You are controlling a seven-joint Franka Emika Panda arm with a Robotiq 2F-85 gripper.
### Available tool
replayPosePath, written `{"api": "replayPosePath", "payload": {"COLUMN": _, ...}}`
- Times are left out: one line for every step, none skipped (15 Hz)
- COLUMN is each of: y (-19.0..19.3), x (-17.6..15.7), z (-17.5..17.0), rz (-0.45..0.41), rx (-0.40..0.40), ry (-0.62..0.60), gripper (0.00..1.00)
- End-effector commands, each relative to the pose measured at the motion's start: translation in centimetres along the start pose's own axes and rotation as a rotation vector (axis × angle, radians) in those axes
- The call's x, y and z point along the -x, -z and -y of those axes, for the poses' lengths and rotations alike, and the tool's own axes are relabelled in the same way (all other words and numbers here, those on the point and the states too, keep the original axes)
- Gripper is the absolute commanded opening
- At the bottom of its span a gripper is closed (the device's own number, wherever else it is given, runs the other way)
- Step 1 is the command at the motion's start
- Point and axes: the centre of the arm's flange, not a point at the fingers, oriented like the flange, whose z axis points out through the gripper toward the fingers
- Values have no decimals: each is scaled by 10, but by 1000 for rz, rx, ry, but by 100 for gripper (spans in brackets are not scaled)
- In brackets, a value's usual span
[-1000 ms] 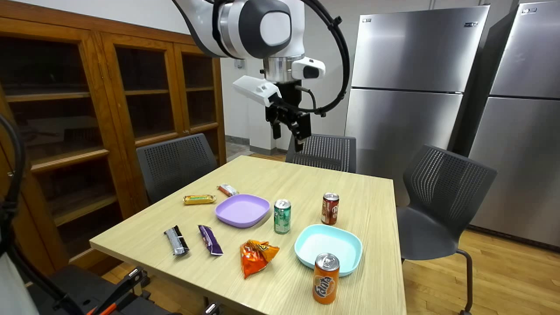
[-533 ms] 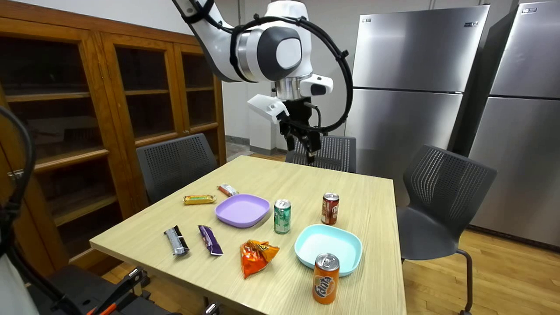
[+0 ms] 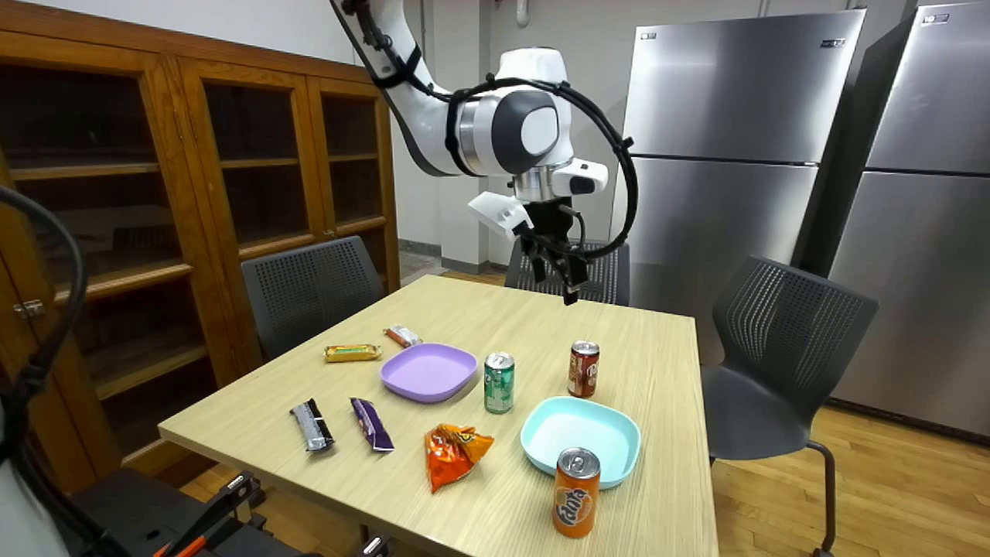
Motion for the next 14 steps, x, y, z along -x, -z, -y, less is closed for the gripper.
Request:
{"api": "replayPosePath", "payload": {"y": -23, "x": -30, "z": 15, "rz": -14, "rx": 23, "ry": -40, "gripper": 100}}
{"api": "replayPosePath", "payload": {"y": -29, "x": -35, "z": 17, "rz": -12, "rx": 27, "ry": -45, "gripper": 100}}
{"api": "replayPosePath", "payload": {"y": -36, "x": -40, "z": 18, "rz": -18, "rx": 32, "ry": -51, "gripper": 100}}
{"api": "replayPosePath", "payload": {"y": -42, "x": -45, "z": 20, "rz": -17, "rx": 38, "ry": -55, "gripper": 100}}
{"api": "replayPosePath", "payload": {"y": -49, "x": -49, "z": 21, "rz": -21, "rx": 44, "ry": -62, "gripper": 100}}
{"api": "replayPosePath", "payload": {"y": -56, "x": -53, "z": 23, "rz": -21, "rx": 48, "ry": -68, "gripper": 100}}
{"api": "replayPosePath", "payload": {"y": -63, "x": -57, "z": 24, "rz": -21, "rx": 53, "ry": -75, "gripper": 100}}
{"api": "replayPosePath", "payload": {"y": -70, "x": -61, "z": 26, "rz": -21, "rx": 55, "ry": -84, "gripper": 100}}
{"api": "replayPosePath", "payload": {"y": -76, "x": -65, "z": 28, "rz": -17, "rx": 59, "ry": -92, "gripper": 100}}
{"api": "replayPosePath", "payload": {"y": -83, "x": -69, "z": 29, "rz": -18, "rx": 60, "ry": -100, "gripper": 100}}
{"api": "replayPosePath", "payload": {"y": -90, "x": -73, "z": 31, "rz": -17, "rx": 63, "ry": -105, "gripper": 100}}
{"api": "replayPosePath", "payload": {"y": -96, "x": -76, "z": 32, "rz": -16, "rx": 65, "ry": -110, "gripper": 100}}
{"api": "replayPosePath", "payload": {"y": -103, "x": -78, "z": 33, "rz": -17, "rx": 69, "ry": -116, "gripper": 100}}
{"api": "replayPosePath", "payload": {"y": -109, "x": -81, "z": 34, "rz": -17, "rx": 73, "ry": -121, "gripper": 100}}
